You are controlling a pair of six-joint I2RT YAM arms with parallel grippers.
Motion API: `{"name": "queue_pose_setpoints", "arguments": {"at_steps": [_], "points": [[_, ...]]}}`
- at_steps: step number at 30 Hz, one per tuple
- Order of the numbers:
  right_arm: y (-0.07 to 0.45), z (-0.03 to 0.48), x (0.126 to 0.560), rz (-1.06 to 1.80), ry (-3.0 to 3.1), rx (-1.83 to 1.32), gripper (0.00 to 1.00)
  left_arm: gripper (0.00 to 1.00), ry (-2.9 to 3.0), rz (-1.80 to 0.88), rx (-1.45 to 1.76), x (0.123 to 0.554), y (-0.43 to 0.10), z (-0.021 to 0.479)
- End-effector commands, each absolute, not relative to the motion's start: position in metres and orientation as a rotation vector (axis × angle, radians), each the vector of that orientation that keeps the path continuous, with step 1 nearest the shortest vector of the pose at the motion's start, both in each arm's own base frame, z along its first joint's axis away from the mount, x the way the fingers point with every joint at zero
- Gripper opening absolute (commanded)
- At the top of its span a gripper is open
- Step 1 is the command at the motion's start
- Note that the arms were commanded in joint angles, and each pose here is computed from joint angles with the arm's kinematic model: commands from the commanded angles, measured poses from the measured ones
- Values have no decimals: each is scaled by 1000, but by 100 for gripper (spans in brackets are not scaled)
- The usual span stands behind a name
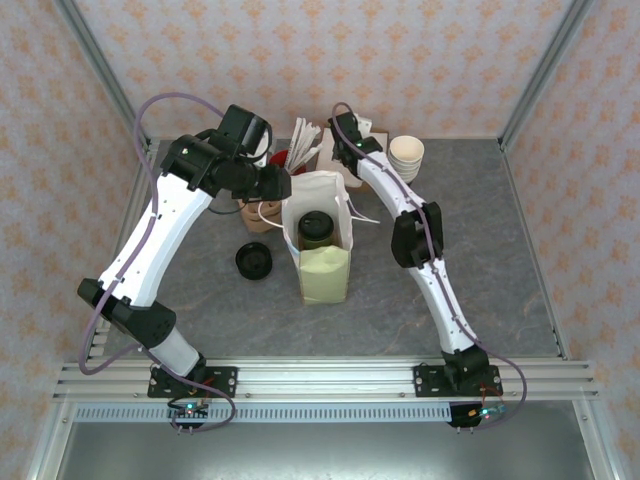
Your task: Pack the takeout coffee
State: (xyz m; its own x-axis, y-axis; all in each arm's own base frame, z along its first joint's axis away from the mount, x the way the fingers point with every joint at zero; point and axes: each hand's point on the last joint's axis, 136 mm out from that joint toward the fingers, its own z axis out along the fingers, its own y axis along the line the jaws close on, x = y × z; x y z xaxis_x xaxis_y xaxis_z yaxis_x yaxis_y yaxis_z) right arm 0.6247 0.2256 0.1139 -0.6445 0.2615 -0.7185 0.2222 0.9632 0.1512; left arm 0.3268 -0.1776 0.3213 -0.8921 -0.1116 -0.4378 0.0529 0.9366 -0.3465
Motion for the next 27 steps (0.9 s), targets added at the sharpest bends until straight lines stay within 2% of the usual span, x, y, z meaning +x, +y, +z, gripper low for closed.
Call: {"name": "queue_pose_setpoints", "arguments": {"at_steps": [1, 2, 5, 11, 27], "points": [[216, 139, 625, 31, 2250, 355, 43, 40, 2599, -458, -44, 322, -167, 329], [214, 136, 625, 23, 2249, 362, 52, 40, 2599, -457, -45, 322, -167, 328], [212, 126, 629, 11, 2253, 363, 66, 40, 2608, -449, -45, 320, -166, 326], [208, 109, 634, 3, 2273, 353, 81, 40, 2610, -453, -48, 317, -165, 318], [203, 71, 637, -37, 2308, 356, 84, 41, 2588, -452, 6, 329, -171, 312]]}}
